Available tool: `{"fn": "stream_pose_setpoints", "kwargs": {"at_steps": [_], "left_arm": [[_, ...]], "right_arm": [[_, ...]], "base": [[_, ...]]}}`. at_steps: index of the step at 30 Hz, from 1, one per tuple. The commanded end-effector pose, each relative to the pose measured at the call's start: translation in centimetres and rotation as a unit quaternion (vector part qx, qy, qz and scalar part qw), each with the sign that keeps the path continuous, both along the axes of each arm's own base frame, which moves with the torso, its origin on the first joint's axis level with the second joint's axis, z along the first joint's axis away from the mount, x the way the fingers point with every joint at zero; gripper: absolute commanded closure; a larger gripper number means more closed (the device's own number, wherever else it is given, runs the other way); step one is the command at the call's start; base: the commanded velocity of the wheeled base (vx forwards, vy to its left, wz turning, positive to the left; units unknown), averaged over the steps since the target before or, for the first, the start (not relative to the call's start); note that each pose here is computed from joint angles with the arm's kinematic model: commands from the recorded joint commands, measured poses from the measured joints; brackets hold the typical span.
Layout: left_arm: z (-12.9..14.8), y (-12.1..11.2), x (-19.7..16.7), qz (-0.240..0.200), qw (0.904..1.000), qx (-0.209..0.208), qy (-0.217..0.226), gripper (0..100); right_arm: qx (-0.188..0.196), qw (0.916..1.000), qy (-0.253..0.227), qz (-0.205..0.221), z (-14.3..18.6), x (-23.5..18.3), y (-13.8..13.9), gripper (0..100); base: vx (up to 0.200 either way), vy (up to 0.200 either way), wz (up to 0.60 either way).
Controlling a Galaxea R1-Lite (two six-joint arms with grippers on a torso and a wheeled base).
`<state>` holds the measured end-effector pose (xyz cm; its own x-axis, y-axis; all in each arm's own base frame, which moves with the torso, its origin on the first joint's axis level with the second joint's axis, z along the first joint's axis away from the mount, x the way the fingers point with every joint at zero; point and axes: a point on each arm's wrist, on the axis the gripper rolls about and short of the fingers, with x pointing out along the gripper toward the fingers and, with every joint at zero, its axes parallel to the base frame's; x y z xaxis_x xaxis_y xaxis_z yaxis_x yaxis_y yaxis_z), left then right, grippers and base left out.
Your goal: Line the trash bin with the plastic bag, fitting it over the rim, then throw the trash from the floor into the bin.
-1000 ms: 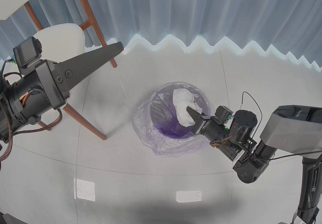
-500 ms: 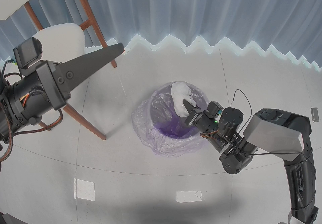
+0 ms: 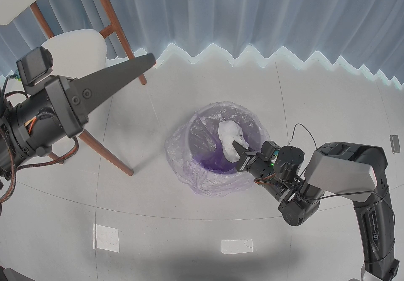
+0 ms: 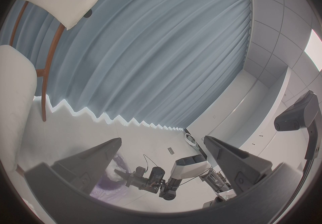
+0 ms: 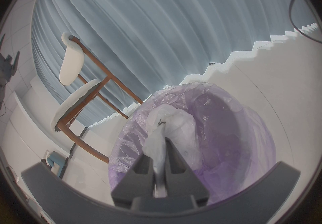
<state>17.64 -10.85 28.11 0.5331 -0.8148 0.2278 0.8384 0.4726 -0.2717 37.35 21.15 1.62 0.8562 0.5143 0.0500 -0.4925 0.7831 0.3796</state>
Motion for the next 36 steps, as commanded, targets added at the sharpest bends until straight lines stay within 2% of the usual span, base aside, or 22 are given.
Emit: {"fn": "stream_pose_setpoints", "kwargs": {"at_steps": [1,9,10,21,25,29,32,33,36], "left_arm": [[0.0,0.0,0.0,0.000,1.0000,0.000,0.000,0],[-0.1,0.0,0.1,0.000,1.0000,0.001,0.001,0],[-0.1,0.0,0.1,0.000,1.0000,0.001,0.001,0],[-0.2,-0.1,0.1,-0.001,1.0000,0.002,0.004,0],[-0.1,0.0,0.0,0.000,1.0000,0.001,0.001,0],[0.0,0.0,-0.1,0.002,1.0000,-0.001,-0.001,0],[0.2,0.1,-0.1,0.012,0.9999,-0.005,-0.002,0],[0.3,0.2,-0.2,0.025,0.9996,-0.008,-0.004,0],[0.5,0.4,-0.3,0.045,0.9989,-0.005,-0.013,0]], "right_arm": [[0.002,1.0000,-0.008,0.001,0.1,-0.1,0.0,100],[-0.002,1.0000,-0.003,0.001,-0.3,-0.2,0.0,100],[-0.002,1.0000,-0.004,0.001,-0.3,-0.1,0.0,0],[0.022,0.9993,-0.029,-0.001,1.9,0.3,0.1,0],[0.049,0.9962,-0.071,-0.009,7.2,-1.0,-0.9,0],[0.060,0.9927,-0.104,-0.017,12.2,-4.0,-3.3,0],[0.051,0.9930,-0.104,-0.022,13.8,-6.7,-5.0,0],[0.042,0.9930,-0.106,-0.030,14.7,-9.0,-6.7,0],[0.031,0.9929,-0.108,-0.040,15.7,-12.2,-9.2,0]], "base": [[0.000,0.000,0.00],[0.000,0.000,0.00],[0.000,0.000,0.00],[0.000,0.000,0.00],[0.000,0.000,0.00],[0.000,0.000,0.00],[0.000,0.000,0.00],[0.000,0.000,0.00],[0.000,0.000,0.00]]}}
